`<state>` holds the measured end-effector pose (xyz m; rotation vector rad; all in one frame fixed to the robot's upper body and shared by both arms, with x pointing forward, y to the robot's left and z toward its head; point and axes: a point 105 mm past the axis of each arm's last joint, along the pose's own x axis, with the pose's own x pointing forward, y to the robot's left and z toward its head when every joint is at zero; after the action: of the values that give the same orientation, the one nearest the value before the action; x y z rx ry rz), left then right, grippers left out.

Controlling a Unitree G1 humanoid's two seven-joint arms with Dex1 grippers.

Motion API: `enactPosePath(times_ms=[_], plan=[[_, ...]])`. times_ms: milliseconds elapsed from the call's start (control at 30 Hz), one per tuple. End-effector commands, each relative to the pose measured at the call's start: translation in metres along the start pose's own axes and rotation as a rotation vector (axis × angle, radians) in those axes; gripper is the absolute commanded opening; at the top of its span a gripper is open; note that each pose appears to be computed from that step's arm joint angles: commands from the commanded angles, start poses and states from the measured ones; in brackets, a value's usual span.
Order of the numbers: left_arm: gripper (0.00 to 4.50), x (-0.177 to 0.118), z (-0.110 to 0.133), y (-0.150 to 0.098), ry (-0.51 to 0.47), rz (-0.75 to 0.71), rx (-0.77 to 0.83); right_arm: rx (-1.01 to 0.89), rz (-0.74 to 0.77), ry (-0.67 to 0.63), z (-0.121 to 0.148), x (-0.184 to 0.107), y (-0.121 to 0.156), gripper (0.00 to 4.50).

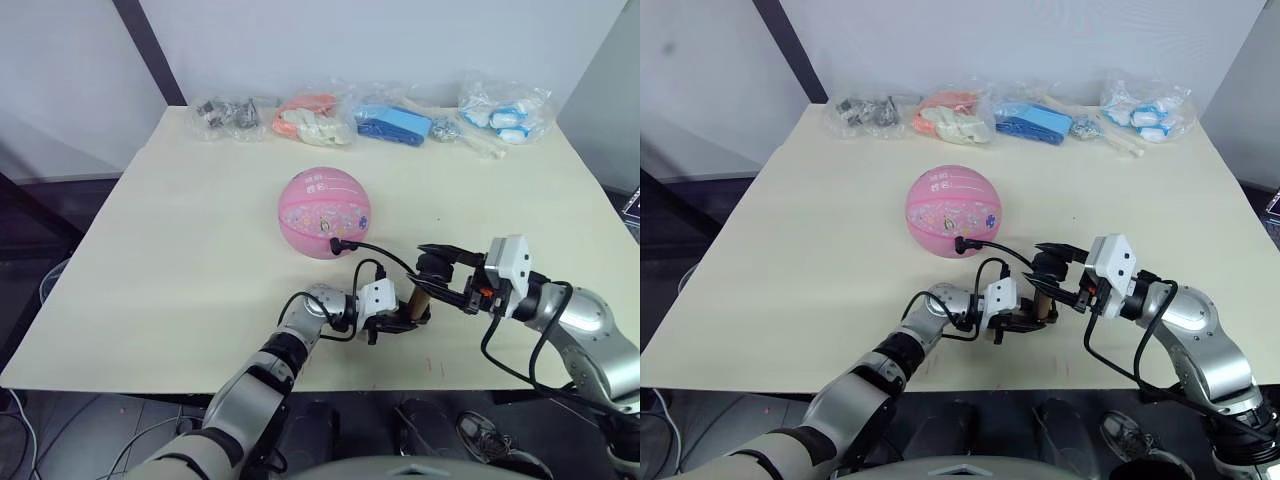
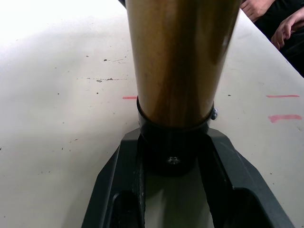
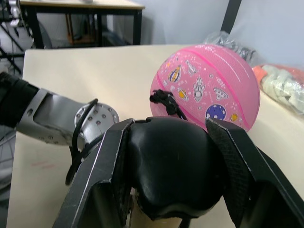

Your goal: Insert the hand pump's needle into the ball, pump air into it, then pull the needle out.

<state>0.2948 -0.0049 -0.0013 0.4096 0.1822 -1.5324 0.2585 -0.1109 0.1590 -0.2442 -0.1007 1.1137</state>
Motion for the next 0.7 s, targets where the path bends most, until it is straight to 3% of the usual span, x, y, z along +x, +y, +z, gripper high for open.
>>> enactPosePath(times_ms=[33,367,700], plan=[[1.11,-0.007,-0.039,-0.019,0.132,-0.031,-0.1,-0.051,-0.002,-0.083,0.042,-0.004,-0.007,1.93],[1.11,-0.008,-0.04,-0.019,0.136,-0.037,-0.095,-0.141,0.033,-0.19,0.114,-0.021,-0.015,1.93],[1.11,-0.008,-0.04,-0.019,0.137,-0.043,-0.091,-0.192,0.055,-0.259,0.157,-0.035,-0.022,1.93]])
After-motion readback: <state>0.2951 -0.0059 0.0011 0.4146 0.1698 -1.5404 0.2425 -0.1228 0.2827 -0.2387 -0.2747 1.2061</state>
